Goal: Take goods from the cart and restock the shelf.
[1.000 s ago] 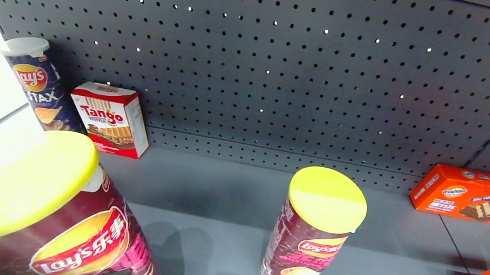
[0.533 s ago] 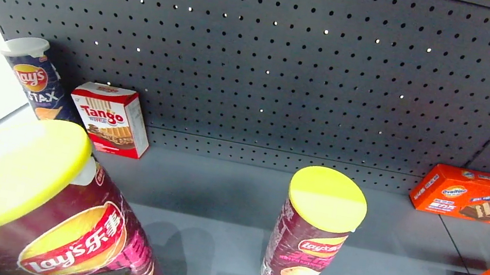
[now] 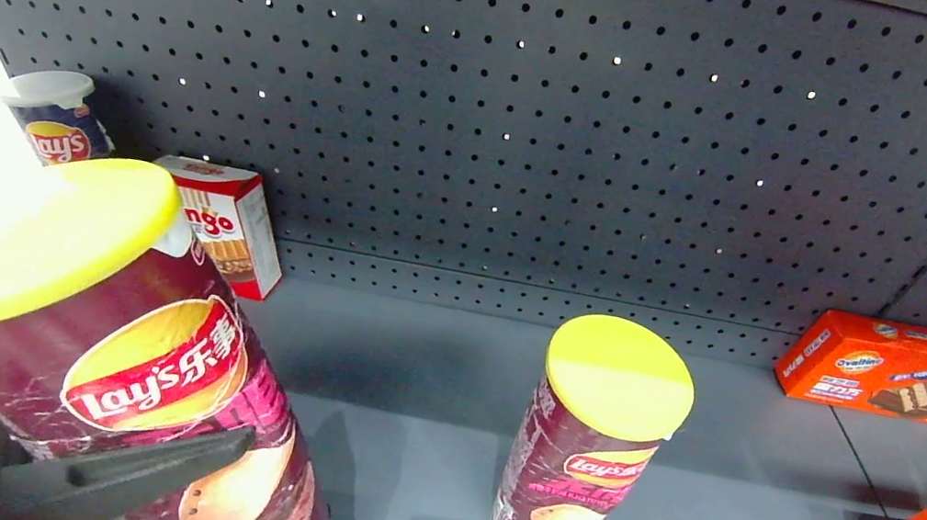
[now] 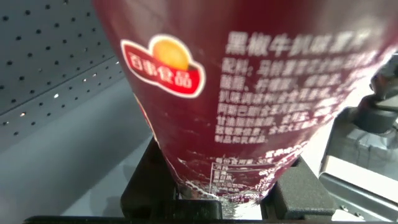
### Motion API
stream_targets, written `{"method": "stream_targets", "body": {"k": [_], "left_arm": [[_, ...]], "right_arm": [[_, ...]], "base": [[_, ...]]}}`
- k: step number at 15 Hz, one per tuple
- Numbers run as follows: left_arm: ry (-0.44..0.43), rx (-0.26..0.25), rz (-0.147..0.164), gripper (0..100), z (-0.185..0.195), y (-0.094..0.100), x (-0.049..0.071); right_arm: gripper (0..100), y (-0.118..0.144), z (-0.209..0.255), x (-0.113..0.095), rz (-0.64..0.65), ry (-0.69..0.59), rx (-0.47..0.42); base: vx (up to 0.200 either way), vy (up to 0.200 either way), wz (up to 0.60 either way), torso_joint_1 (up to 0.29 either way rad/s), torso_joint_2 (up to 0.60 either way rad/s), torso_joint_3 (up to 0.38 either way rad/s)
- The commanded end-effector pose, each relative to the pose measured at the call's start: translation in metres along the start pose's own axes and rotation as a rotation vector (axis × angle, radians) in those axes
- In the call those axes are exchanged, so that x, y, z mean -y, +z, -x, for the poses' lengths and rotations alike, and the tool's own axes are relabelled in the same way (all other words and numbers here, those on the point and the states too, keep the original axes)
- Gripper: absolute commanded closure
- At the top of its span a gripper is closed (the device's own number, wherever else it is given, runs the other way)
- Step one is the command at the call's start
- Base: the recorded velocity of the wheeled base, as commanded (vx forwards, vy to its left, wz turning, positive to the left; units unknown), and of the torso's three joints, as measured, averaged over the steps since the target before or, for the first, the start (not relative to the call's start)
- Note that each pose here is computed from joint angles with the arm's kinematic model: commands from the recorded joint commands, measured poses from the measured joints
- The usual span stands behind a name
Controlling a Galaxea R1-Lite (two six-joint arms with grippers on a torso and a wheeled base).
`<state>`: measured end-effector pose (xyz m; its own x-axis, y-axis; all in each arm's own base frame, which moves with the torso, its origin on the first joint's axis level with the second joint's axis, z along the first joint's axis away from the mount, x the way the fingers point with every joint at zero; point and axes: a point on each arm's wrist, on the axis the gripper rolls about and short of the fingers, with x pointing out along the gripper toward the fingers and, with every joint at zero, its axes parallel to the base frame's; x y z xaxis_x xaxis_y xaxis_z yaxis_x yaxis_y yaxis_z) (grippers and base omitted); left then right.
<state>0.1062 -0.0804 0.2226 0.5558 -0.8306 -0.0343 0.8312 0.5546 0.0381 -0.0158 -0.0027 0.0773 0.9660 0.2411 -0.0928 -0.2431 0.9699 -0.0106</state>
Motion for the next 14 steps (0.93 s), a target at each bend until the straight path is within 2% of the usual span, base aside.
{"method": "stream_targets", "body": {"k": [1, 2, 3, 6, 8, 9, 11, 12, 13, 14], "left_arm": [[0.021, -0.03, 0.014, 100, -0.012, -0.002, -0.009], [0.044, -0.021, 0.012, 100, -0.012, 0.004, -0.013], [0.046, -0.039, 0.024, 100, -0.015, 0.0, -0.015], [0.045, -0.057, 0.024, 100, -0.033, 0.002, -0.024], [0.043, -0.056, -0.004, 100, -0.053, 0.008, -0.034], [0.042, -0.044, -0.016, 100, -0.063, 0.017, -0.037], [0.02, -0.153, 0.018, 100, -0.075, 0.021, -0.036], [0.018, -0.158, 0.019, 100, -0.076, 0.021, -0.037], [0.008, -0.193, -0.004, 100, -0.088, 0.019, -0.042], [-0.018, -0.185, -0.022, 100, -0.1, 0.024, -0.044]], "right_arm": [[0, 0.0, 0.0, 0.0, 0.0, 0.001, -0.007], [0, 0.0, 0.0, 0.0, 0.0, 0.001, -0.007], [0, 0.0, 0.0, 0.0, 0.0, 0.001, -0.007], [0, 0.0, 0.0, 0.0, 0.0, 0.001, -0.007], [0, 0.0, 0.0, 0.0, 0.0, 0.001, -0.007], [0, 0.0, 0.0, 0.0, 0.0, 0.001, -0.007], [0, 0.0, 0.0, 0.0, 0.0, 0.001, -0.007], [0, 0.0, 0.0, 0.0, 0.0, 0.001, -0.007], [0, 0.0, 0.0, 0.0, 0.0, 0.001, -0.007], [0, 0.0, 0.0, 0.0, 0.0, 0.001, -0.007]], "base": [[0.0, 0.0, 0.0, 0.0, 0.0, 0.0], [0.0, 0.0, 0.0, 0.0, 0.0, 0.0], [0.0, 0.0, 0.0, 0.0, 0.0, 0.0], [0.0, 0.0, 0.0, 0.0, 0.0, 0.0], [0.0, 0.0, 0.0, 0.0, 0.0, 0.0], [0.0, 0.0, 0.0, 0.0, 0.0, 0.0], [0.0, 0.0, 0.0, 0.0, 0.0, 0.0], [0.0, 0.0, 0.0, 0.0, 0.0, 0.0], [0.0, 0.0, 0.0, 0.0, 0.0, 0.0], [0.0, 0.0, 0.0, 0.0, 0.0, 0.0]]}}
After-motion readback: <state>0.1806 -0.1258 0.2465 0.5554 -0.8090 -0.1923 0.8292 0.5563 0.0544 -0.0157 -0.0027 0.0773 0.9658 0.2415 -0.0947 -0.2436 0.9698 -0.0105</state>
